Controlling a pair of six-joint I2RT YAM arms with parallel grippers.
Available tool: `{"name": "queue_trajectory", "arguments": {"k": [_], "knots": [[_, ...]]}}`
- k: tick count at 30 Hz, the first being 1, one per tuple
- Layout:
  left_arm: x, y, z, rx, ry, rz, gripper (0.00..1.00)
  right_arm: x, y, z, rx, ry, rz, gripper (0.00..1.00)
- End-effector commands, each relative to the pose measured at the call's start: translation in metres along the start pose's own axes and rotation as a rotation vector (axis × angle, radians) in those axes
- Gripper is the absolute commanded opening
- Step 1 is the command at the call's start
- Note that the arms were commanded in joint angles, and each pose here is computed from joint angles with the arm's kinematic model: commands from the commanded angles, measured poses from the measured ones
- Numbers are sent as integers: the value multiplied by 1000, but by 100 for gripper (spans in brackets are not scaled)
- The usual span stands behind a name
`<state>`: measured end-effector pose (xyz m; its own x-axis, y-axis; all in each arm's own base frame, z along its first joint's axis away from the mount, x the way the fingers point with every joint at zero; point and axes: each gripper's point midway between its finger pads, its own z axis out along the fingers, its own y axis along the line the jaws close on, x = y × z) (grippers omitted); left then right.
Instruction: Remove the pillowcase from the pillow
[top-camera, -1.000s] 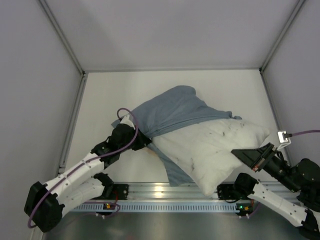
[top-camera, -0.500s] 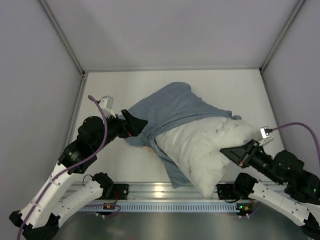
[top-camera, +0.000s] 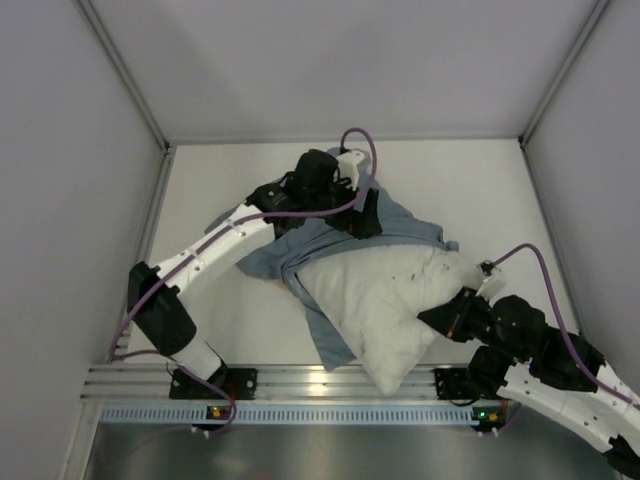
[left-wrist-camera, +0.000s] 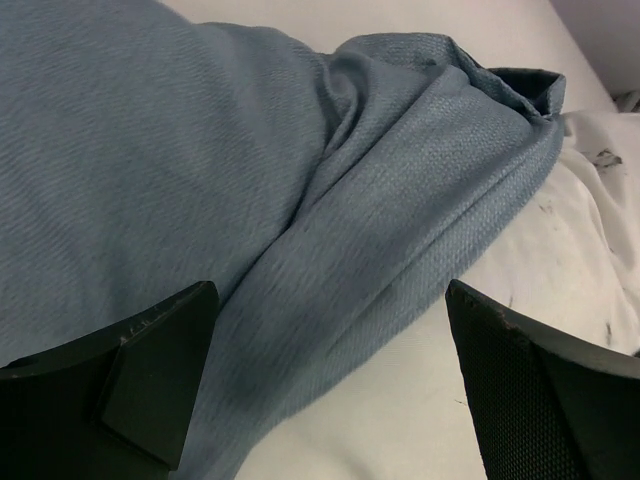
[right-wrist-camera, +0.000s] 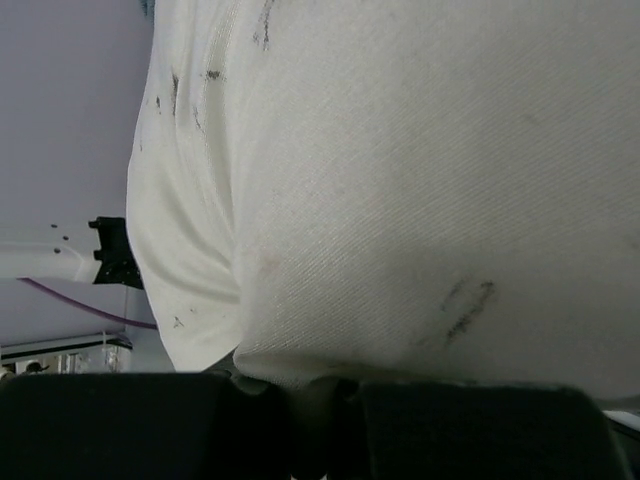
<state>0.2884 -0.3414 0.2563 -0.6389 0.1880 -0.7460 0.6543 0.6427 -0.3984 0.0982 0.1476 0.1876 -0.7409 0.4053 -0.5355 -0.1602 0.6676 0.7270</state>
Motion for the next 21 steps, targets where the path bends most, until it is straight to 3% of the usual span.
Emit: {"name": "queue_trajectory", "arguments": {"k": [1,8,10,11,12,13,14,18,21], "knots": [[-7,-19,19,-6,23,170,99,-10,28,-8,-117,-23,18,0],[21,-17,63,-85,106,253,99,-11,33,-12,-139,-20,16,0],[28,-7,73,-124,127,239,87,-11,33,-11,-135,-18,14,0],[32,8,78,-198,137,219,76,-11,32,-10,-131,-21,14,0],[31,24,79,-278,131,200,33,-11,31,-10,-129,-21,15,0],[30,40,77,-361,123,170,10,-10,31,-10,-128,-19,15,0],[31,59,75,-448,121,130,0,-11,31,-10,-126,-23,18,0],[42,147,38,-666,90,-208,0,-14,30,-11,-128,-45,28,0],[59,195,2,-782,59,-351,0,-20,26,-18,-131,-81,50,0]]}}
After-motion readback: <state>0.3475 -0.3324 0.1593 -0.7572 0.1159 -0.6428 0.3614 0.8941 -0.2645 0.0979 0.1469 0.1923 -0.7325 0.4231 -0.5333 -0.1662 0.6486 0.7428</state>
